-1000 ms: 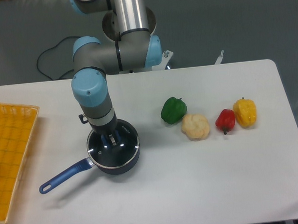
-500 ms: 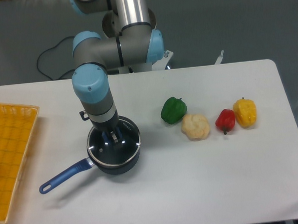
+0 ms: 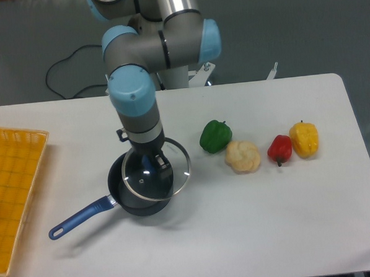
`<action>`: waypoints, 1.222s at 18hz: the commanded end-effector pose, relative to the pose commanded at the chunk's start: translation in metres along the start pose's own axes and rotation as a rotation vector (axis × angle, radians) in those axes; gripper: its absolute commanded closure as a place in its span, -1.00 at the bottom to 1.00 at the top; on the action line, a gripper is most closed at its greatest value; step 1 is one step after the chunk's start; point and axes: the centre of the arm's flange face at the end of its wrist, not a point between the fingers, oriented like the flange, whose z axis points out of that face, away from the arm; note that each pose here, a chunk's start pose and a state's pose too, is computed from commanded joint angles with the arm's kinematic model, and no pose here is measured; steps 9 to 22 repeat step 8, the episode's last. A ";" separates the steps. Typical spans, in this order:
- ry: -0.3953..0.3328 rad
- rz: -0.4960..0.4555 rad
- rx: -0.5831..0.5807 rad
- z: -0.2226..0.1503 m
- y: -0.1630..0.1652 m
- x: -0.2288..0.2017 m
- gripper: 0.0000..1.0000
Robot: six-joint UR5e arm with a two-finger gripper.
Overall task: Open the lid
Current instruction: 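Lift the glass lid up off the saucepan by its knob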
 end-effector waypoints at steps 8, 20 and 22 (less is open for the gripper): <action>-0.006 -0.035 -0.002 -0.001 0.036 -0.026 0.27; -0.006 -0.035 -0.002 -0.001 0.036 -0.026 0.27; -0.006 -0.035 -0.002 -0.001 0.036 -0.026 0.27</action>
